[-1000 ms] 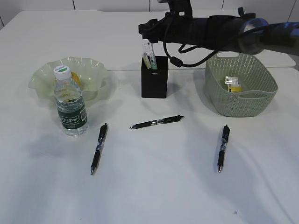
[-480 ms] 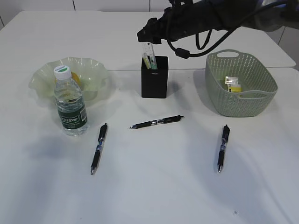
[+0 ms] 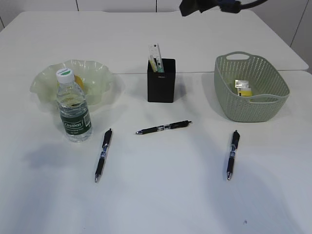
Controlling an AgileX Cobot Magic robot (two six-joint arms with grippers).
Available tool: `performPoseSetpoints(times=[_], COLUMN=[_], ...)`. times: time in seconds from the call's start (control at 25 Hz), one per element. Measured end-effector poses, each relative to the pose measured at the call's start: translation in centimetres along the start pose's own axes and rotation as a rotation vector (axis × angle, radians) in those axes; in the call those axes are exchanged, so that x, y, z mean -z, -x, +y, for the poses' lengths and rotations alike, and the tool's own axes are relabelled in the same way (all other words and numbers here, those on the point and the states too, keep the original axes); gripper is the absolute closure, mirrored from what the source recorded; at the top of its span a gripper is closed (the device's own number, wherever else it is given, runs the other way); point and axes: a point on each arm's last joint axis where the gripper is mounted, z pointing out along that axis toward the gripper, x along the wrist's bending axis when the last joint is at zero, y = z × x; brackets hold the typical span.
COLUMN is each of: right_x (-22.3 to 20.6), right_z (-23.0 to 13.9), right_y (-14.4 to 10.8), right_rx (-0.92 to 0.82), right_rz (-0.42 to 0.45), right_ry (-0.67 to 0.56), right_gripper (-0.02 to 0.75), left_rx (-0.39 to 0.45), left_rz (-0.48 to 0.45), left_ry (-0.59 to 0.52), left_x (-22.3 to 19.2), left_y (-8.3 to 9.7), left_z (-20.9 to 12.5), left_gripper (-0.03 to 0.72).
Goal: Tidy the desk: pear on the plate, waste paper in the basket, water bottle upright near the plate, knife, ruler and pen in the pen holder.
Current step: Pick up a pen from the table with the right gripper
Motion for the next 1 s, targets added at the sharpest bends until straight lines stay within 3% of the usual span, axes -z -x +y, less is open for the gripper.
performPoseSetpoints(times=[0.24, 0.52, 1.0], right_x=[6.1, 9.7, 6.5], right_z=[-1.1, -4.0, -10.9], right_y=[-1.6, -3.0, -3.7], right_rx=[-0.019, -0.080, -0.207], right_rz=[-0.076, -0.128, -0.132], right_ry=[-0.112, -0.314, -0.591], right_gripper=[0.360, 0.360, 0.360], left_rx=[0.000, 0.011, 0.014], left_rz=[0.000, -0.015, -0.020], left_ry=[-0.007, -0.008, -0.008], left_x=[0.0, 0.0, 0.0], left_y=[0.0, 0.1, 0.2], left_z=[-0.1, -0.1, -0.1], left_gripper=[0.214, 0.214, 0.220])
